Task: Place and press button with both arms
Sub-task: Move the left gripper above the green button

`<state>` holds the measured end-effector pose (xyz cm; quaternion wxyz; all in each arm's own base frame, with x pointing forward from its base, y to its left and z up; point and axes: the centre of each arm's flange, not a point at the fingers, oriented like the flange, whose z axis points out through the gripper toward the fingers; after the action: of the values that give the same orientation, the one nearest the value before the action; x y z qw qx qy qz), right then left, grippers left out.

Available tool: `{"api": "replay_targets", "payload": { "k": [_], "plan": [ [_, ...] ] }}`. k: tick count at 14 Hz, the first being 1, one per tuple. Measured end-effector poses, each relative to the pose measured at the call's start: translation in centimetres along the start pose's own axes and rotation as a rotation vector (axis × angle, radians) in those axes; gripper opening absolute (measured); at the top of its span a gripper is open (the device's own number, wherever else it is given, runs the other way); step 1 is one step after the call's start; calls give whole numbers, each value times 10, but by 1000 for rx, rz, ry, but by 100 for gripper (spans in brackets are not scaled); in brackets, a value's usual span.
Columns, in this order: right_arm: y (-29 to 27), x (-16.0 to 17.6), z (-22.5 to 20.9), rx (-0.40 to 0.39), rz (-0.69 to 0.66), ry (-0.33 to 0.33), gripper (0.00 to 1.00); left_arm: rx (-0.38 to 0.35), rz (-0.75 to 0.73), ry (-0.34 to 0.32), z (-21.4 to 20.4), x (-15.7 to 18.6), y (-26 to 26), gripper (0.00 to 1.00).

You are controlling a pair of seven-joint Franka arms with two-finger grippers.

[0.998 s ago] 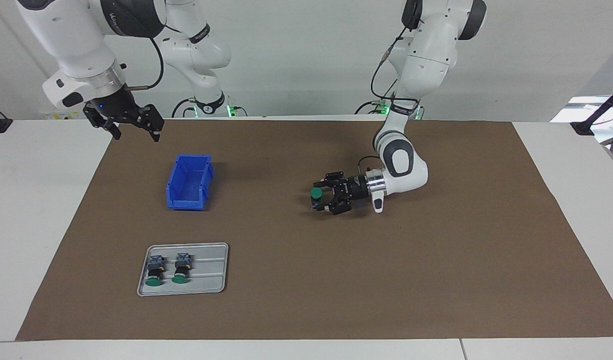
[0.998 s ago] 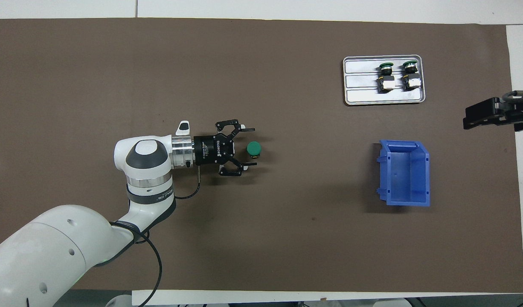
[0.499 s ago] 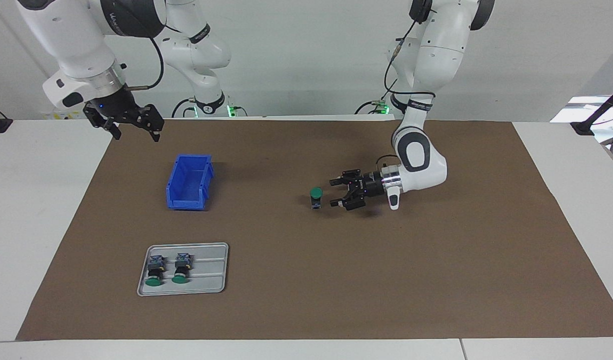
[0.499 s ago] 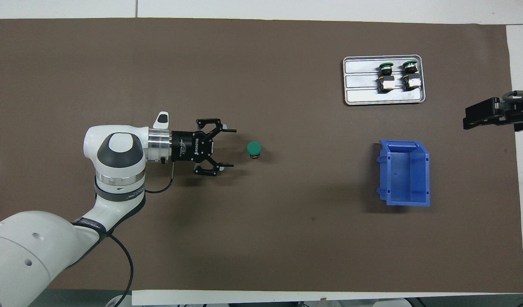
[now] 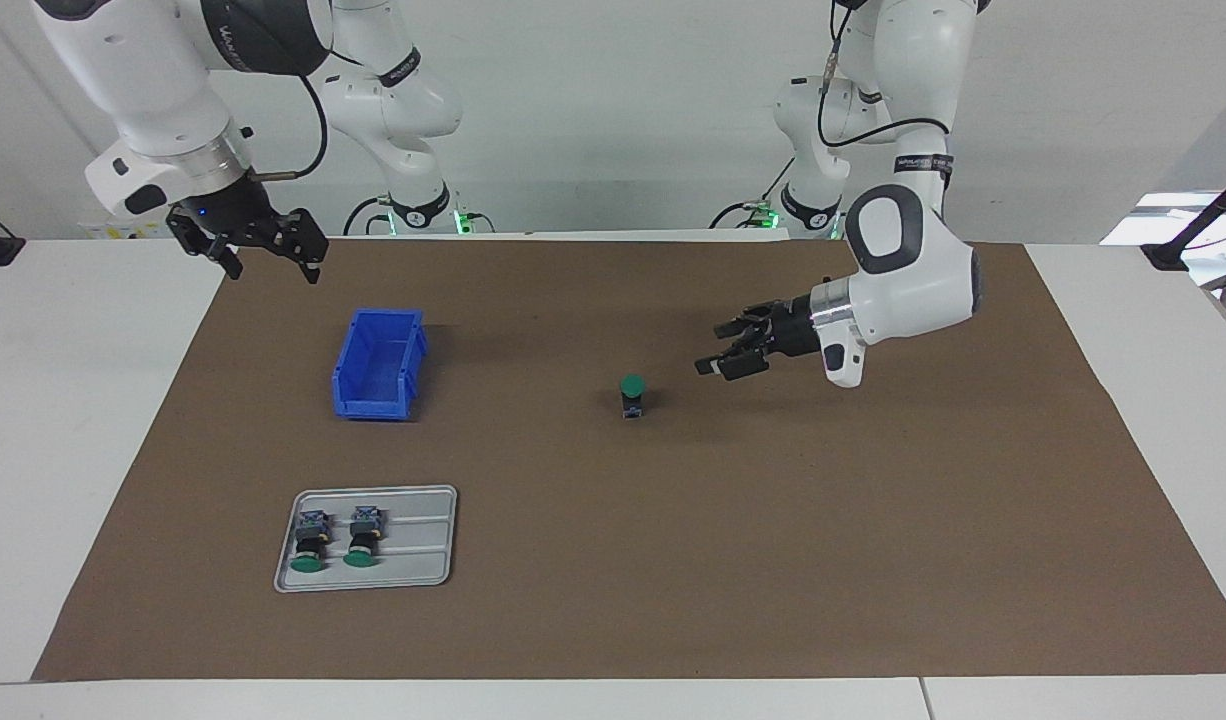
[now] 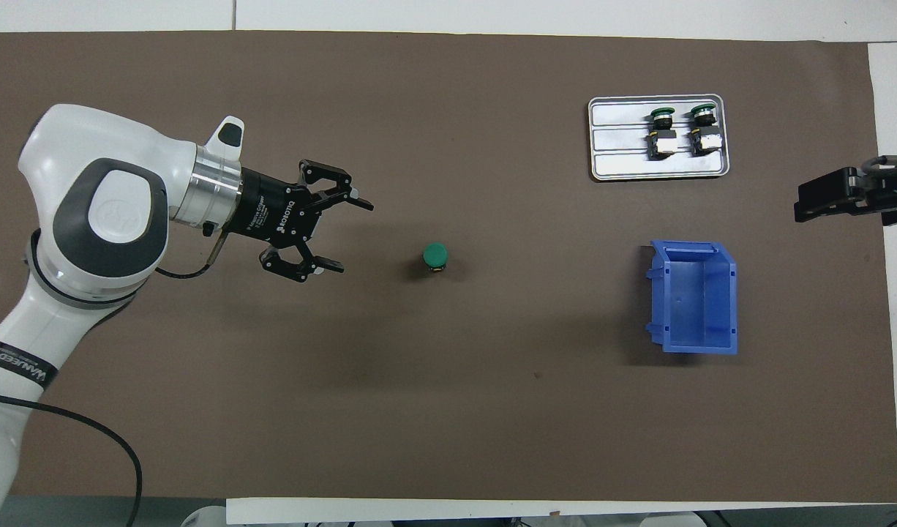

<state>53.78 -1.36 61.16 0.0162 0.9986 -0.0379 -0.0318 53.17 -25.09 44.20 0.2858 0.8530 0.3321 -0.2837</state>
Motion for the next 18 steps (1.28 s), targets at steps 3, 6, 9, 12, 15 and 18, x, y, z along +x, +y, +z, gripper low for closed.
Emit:
{"api": "replay_targets", "payload": {
  "k": [3,6,9,12,15,18],
  "plan": [
    [0,0,0,0,0,0,99,159,127,111,-43,-26,15,100],
    [0,0,0,0,0,0,99,285,185,192,-52,-43,18,100],
    [0,0,0,0,0,0,99,404,290,339,-39,-77,36,86],
    [0,0,0,0,0,0,99,448,338,411,-17,-98,45,63],
    [0,0,0,0,0,0,99,412,400,451,11,-110,58,20],
    [0,0,0,0,0,0,99,527,486,478,88,-129,59,8]
  ]
}}
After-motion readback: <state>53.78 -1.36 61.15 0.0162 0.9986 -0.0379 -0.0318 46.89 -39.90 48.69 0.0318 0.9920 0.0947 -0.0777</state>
